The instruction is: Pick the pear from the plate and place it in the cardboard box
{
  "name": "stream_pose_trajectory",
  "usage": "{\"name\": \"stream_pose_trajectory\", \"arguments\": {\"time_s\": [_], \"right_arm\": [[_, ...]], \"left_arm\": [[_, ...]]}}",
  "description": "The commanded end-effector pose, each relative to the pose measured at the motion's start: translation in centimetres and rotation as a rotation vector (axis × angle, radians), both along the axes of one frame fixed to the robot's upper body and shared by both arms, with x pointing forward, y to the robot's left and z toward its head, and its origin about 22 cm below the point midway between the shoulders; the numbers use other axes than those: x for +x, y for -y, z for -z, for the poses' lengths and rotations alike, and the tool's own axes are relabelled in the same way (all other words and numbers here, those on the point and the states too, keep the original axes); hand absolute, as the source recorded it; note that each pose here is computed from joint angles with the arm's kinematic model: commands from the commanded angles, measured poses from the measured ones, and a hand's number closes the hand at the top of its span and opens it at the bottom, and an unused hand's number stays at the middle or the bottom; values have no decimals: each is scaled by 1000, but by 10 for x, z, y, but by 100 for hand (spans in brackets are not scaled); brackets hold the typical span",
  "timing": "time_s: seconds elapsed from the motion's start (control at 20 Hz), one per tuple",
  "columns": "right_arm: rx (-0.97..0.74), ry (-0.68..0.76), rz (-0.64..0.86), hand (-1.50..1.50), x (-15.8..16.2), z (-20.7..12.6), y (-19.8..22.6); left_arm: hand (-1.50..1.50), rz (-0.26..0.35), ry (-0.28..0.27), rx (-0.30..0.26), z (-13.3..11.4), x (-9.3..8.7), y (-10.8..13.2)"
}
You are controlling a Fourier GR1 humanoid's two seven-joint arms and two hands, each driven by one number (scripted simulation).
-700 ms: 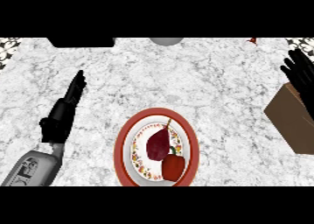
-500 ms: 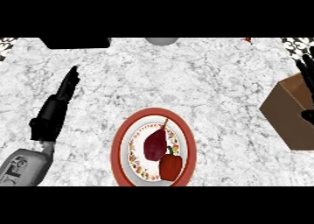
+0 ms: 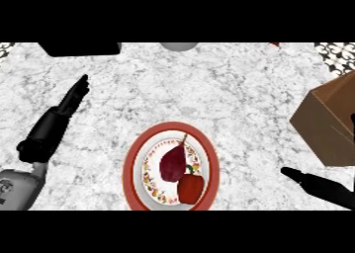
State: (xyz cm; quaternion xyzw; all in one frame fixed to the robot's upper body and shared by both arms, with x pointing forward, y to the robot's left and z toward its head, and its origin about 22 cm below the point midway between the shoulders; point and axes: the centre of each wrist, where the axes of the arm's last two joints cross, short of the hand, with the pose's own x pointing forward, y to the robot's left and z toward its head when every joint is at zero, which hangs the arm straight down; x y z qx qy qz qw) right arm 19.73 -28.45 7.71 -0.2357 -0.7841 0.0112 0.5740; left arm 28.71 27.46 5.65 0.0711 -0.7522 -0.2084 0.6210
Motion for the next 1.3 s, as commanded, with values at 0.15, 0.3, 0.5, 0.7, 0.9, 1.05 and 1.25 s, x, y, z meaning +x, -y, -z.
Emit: {"name": "stream_pose_trajectory", "arguments": {"time_s": [0.15,0.3,0.5,0.7,0.9,1.05,1.25], "right_arm": [[-311,21,-43,-150,-50,14,-47],[-375,-78,-53,-150,-56,2,-64],[-560,-273,-143,-150,-54,-13,-69],[-669,-398,-206,-150,-52,-28,-97],[-746,-474,-174,-150,-34,-56,-127],[-784,-554,-214,-150,-35,-52,-170],[-792,-635,-219,-150,-22,-64,-225]], "left_arm": [[0,62,-3,7,-1,-4,7],[0,72,2,-8,-3,-6,0],[0,66,1,-9,-10,3,12],[0,90,18,4,-10,7,13],[0,97,15,7,-9,3,10],[0,103,14,6,-1,-1,18],[0,100,11,-3,-21,3,14]]}}
